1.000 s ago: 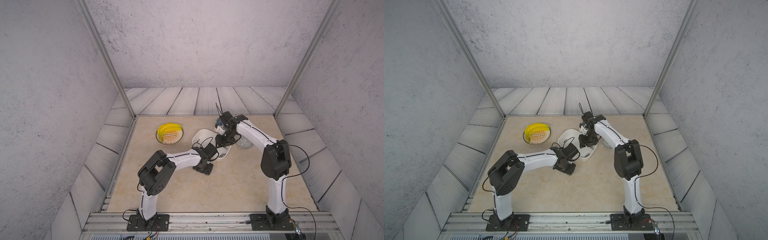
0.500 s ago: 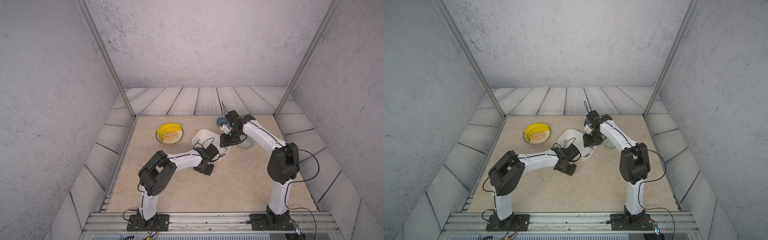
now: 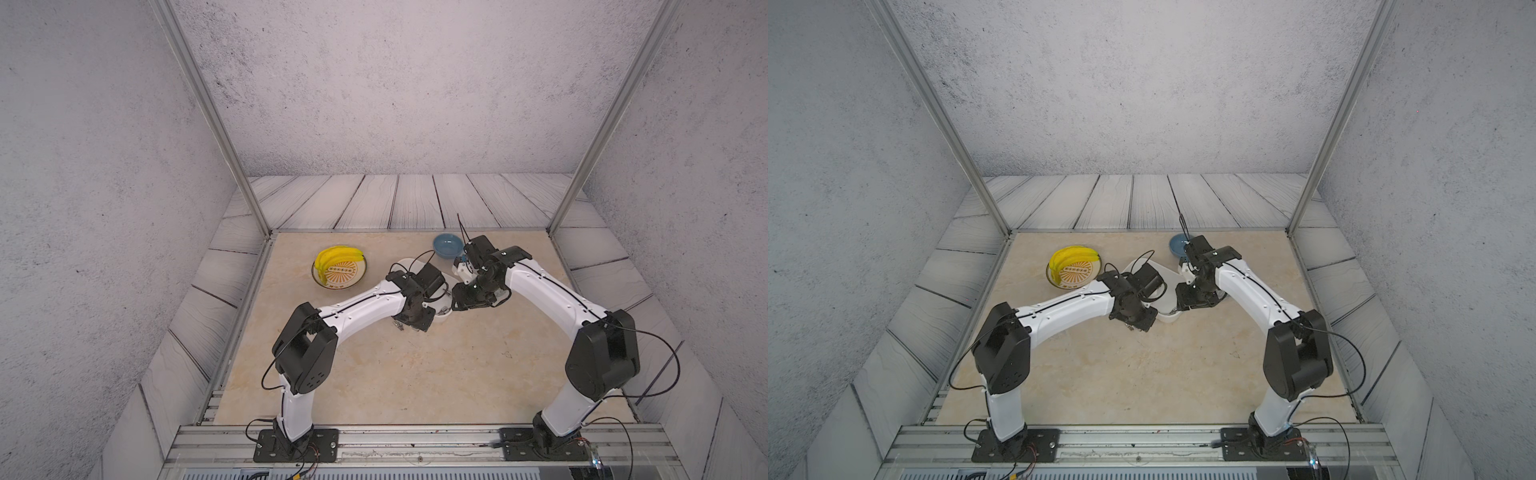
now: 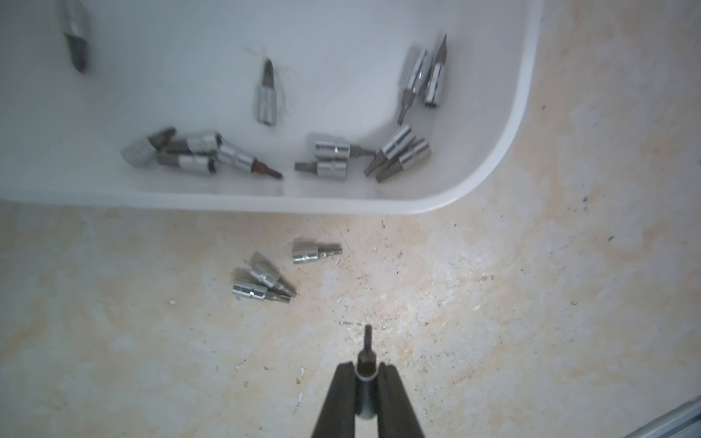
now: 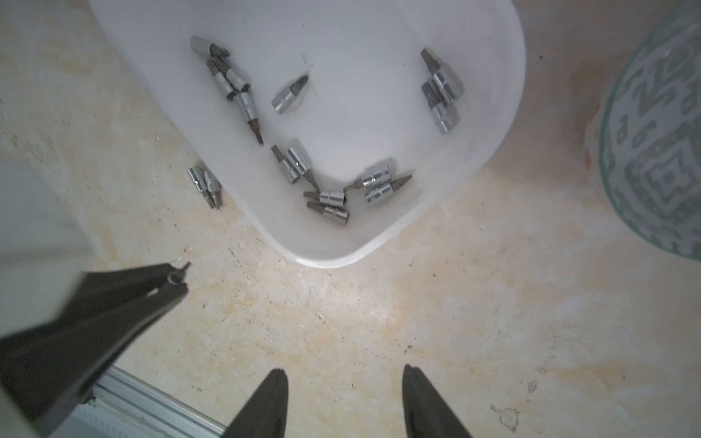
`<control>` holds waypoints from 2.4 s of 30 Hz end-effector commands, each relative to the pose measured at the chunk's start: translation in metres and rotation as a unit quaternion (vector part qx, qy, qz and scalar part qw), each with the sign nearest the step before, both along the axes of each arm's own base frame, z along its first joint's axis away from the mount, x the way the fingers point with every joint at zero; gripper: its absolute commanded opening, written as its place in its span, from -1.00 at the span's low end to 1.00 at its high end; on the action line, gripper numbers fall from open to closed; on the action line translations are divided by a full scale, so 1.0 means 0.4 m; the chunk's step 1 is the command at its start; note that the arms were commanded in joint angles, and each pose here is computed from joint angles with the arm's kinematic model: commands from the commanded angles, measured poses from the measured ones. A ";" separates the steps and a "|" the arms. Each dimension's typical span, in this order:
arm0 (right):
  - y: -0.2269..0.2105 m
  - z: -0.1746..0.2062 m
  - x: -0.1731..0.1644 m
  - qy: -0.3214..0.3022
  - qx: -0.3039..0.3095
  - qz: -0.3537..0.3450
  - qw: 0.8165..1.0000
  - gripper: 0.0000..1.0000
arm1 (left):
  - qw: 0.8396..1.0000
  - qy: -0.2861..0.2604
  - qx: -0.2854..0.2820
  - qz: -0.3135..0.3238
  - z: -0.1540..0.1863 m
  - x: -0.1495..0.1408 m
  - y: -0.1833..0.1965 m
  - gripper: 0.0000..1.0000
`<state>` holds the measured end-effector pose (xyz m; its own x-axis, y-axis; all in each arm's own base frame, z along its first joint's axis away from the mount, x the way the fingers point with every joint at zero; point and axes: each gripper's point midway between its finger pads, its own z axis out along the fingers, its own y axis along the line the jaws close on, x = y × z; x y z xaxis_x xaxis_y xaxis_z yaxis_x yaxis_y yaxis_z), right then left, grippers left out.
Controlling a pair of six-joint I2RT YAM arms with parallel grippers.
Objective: Put the bit on the desktop into the storage box
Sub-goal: Place the screwdriver bit in the storage box, then pick up the screwdriver bit from the center of the board.
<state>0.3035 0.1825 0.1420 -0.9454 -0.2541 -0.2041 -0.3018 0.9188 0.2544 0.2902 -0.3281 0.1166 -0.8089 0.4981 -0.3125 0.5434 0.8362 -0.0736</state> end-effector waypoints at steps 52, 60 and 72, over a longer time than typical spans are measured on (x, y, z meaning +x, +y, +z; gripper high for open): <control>-0.118 0.012 -0.208 -0.010 -0.001 -0.063 0.998 0.10 | 0.998 0.065 -0.010 0.004 -0.130 0.237 -0.017 -0.23; -0.112 0.016 -0.206 -0.013 0.007 -0.061 0.998 0.10 | 0.999 -0.016 -0.045 0.027 0.086 0.197 0.050 -0.20; -0.078 0.026 -0.187 -0.012 0.033 -0.050 0.998 0.10 | 0.996 0.019 -0.016 0.086 -0.032 0.057 0.186 0.07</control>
<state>0.2221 0.1452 0.1428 -0.9661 -0.1410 -0.2161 -0.2012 0.9361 0.2886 0.3153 -0.2611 0.1266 -0.8683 0.3740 -0.3258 0.4338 0.8911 -0.1333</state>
